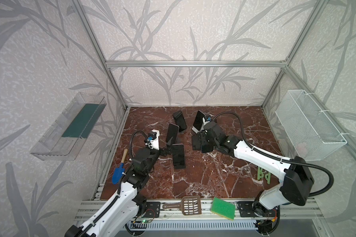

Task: Remove the phone from the phone stand
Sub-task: Remove the phone from the phone stand, then place the phone at the center of the table.

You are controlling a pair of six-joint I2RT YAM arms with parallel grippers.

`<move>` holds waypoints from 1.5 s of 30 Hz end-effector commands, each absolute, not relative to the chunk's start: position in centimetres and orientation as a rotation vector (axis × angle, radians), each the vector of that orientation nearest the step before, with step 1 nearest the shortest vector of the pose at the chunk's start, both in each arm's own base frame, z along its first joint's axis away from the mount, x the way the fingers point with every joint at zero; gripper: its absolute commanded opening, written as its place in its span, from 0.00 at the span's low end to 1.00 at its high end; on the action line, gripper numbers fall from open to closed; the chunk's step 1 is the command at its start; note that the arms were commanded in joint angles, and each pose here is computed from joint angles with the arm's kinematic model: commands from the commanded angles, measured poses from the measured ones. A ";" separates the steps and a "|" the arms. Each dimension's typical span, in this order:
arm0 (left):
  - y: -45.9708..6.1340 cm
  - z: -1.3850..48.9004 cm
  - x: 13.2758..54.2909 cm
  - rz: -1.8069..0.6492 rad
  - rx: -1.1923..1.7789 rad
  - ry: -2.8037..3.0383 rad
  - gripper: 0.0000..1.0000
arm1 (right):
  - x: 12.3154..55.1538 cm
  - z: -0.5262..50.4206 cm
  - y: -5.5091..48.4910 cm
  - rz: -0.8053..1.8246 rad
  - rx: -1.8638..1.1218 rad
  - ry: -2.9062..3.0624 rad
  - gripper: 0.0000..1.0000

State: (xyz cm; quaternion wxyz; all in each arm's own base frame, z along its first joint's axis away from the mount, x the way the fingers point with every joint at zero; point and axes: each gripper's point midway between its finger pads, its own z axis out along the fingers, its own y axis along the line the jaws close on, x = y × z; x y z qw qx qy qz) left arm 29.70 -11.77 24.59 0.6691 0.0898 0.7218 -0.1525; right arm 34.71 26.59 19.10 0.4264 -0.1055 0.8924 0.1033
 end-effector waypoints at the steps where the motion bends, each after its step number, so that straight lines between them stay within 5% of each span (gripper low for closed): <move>1: -11.9 24.9 29.6 -0.341 0.212 1.603 0.97 | 32.9 17.3 25.3 0.274 -0.240 2.298 0.56; 19: -11.3 23.9 29.9 -0.322 0.172 1.620 0.97 | 28.9 7.4 21.9 0.249 -0.096 2.476 0.55; 45: -11.3 22.8 30.2 -0.333 0.145 1.632 0.96 | 27.0 0.2 20.1 0.036 -0.058 2.700 0.59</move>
